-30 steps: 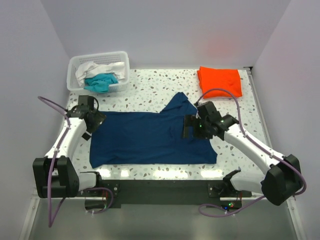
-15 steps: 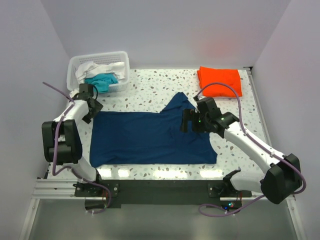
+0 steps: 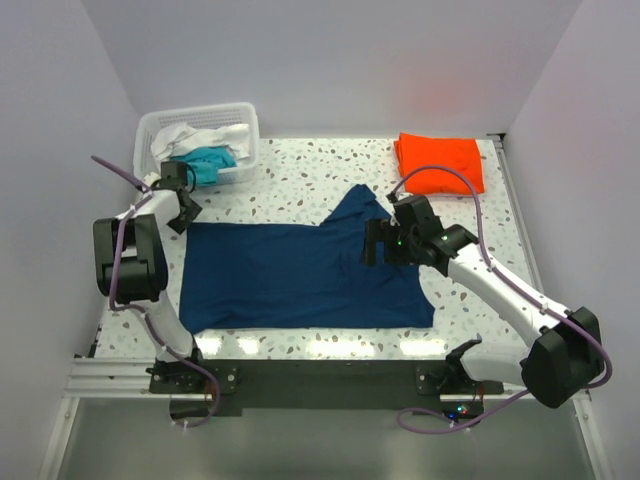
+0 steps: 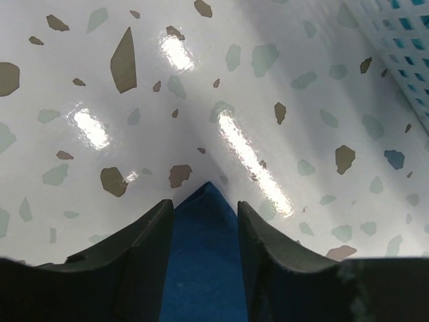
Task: Fold and stack the t-shirts
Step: Fold the tshirt
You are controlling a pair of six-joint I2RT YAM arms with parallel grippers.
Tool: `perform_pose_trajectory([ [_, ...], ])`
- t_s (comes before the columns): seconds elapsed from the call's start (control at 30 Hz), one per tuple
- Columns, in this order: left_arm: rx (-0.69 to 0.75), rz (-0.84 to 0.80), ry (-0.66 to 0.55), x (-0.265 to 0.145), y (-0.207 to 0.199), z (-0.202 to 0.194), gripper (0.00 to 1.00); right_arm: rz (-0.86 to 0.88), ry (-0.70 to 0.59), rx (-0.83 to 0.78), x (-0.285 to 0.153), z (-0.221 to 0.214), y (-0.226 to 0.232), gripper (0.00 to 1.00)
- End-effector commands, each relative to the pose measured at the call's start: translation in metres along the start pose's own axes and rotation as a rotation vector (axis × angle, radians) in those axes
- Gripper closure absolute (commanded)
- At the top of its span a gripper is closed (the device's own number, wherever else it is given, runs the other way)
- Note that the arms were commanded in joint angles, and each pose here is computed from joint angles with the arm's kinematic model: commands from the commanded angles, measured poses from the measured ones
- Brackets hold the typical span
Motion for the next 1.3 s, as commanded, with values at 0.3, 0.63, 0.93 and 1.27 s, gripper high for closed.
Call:
perform_pose_trajectory([
  [0.3, -0.01, 0.01, -0.023, 0.015, -0.005, 0.005, 0.73, -0.039, -0.036, -0.018, -0.001, 0.006, -0.007, 0.01],
  [0.63, 0.045, -0.026, 0.038, 0.016, -0.009, -0.004, 1.0, -0.105, -0.093, -0.012, 0.003, 0.031, -0.012, 0.01],
  [0.93, 0.06, -0.173, 0.007, -0.014, -0.012, 0.0, 1.0, -0.254, -0.135, 0.099, 0.063, 0.11, -0.032, 0.01],
  [1.27, 0.075, -0.242, -0.022, -0.04, -0.005, 0.004, 1.0, -0.073, -0.032, 0.105, 0.146, 0.149, -0.028, 0.37],
])
Point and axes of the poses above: each gripper's point midway between its finger pads, its own x axis out along the fingers, its own y axis along the line the jaws close on, z = x × y, the point moved 4 cm from there along -x, back along the fingers, and after that the axes turned 8 degrees about -x, right-handed, at the moved point
